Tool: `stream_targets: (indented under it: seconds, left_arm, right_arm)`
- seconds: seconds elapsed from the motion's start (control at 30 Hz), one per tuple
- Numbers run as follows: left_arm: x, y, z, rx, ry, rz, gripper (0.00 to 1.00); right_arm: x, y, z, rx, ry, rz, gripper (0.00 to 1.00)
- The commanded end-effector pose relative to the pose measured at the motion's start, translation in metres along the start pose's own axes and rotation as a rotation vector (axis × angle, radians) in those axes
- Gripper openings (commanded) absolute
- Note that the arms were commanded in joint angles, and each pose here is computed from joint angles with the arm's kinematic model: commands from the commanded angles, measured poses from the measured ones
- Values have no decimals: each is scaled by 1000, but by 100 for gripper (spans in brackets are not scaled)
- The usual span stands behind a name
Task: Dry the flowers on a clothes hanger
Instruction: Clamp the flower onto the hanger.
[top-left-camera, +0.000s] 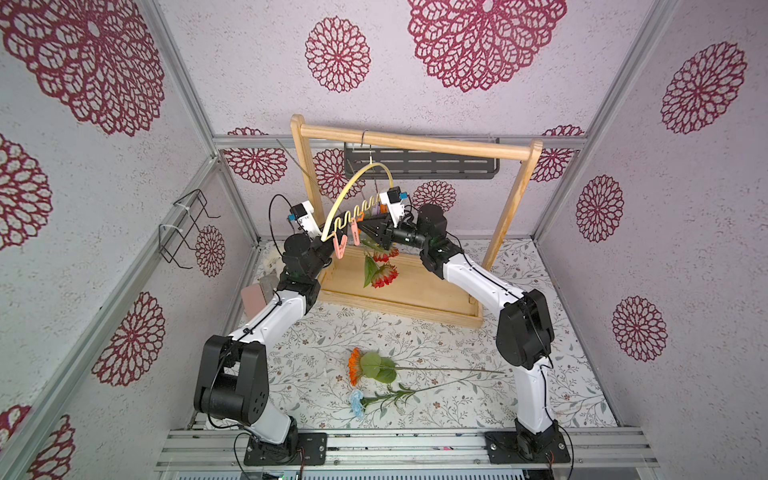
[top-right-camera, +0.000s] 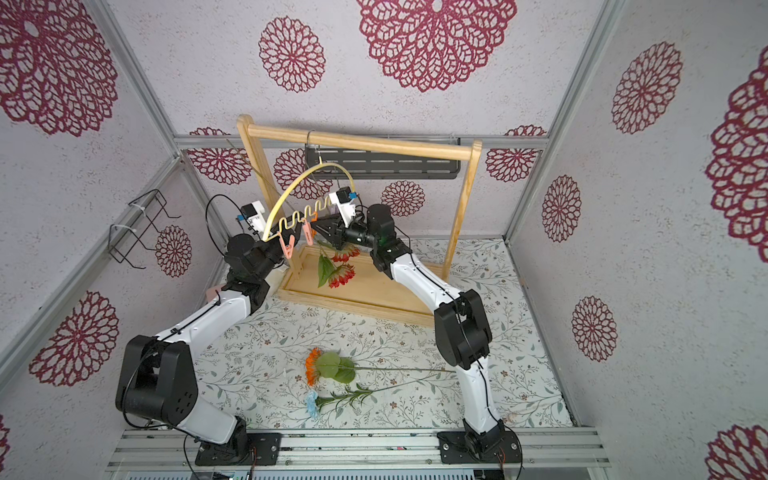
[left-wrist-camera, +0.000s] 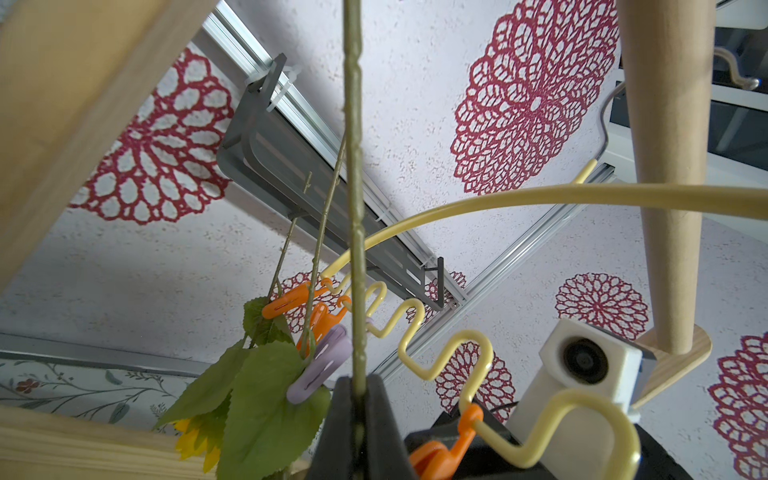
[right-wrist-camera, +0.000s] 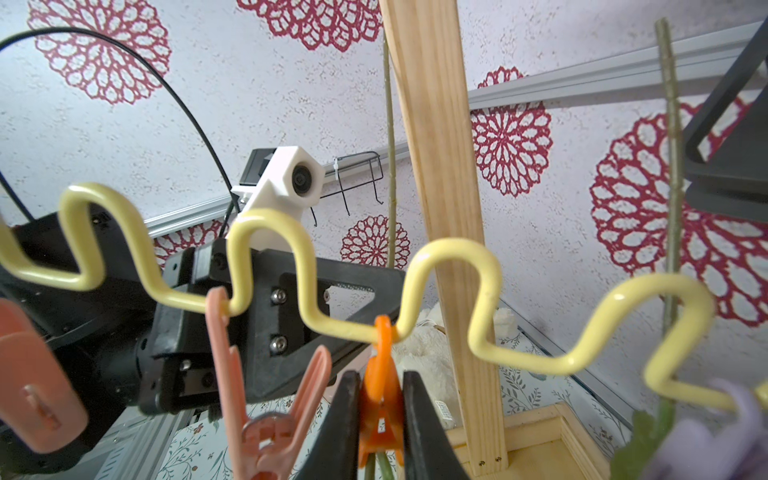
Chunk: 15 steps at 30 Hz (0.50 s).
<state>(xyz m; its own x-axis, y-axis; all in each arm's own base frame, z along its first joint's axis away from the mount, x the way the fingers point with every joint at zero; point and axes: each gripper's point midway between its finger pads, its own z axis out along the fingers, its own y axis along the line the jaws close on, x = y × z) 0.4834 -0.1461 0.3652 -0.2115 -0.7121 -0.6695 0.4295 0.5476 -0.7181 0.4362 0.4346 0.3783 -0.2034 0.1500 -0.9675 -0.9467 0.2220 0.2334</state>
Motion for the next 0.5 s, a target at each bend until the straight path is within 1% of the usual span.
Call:
stream_targets:
  seconds: [0.0,0.23,0.33,0.47]
  left_arm:
    - [-11,-31,-1,75,-17,28,0]
    - [-11,-32,-1,83,-17,21,0]
    - [-12,-33,-1,86,-17,21,0]
    - [-11,-34,-1,89,-14,15,11]
  right_arm:
    - [-37,26,-12,-36,-50,-48,29]
    - [-35,26,-13,-39,-44,-48,39]
    - [-35,29,-14,-48,-45,-51,47]
    - [-38,30,-19,-44,-57,-59,51]
